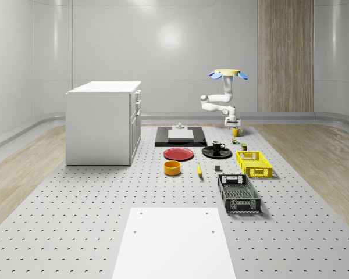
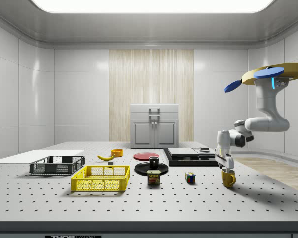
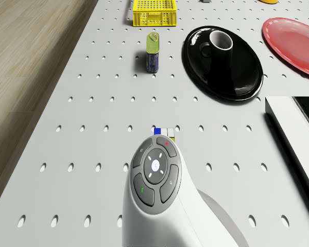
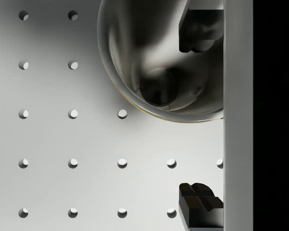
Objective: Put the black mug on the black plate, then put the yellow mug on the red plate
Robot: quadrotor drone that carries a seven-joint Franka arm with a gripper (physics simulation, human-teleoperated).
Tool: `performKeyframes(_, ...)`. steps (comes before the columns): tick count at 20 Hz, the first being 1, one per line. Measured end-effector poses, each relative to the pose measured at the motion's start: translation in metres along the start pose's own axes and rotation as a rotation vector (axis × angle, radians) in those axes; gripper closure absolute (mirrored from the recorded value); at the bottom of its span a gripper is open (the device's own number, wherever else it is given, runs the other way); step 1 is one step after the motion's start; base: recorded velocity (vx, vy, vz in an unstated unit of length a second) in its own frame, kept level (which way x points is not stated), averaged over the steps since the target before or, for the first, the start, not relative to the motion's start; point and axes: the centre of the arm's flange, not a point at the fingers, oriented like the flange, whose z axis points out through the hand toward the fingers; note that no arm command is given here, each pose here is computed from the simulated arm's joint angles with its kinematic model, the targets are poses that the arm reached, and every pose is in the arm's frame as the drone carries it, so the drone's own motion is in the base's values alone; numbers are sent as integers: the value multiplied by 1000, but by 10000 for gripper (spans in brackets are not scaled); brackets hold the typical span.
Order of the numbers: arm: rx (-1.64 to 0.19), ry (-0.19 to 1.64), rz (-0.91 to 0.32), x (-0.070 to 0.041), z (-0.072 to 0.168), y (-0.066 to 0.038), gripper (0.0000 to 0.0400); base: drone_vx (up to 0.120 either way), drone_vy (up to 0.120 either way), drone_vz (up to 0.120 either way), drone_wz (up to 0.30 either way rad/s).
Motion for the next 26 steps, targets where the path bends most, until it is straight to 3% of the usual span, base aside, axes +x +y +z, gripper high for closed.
performKeyframes(26,0,0,0,0,18,-2,0,0,0,0,0)
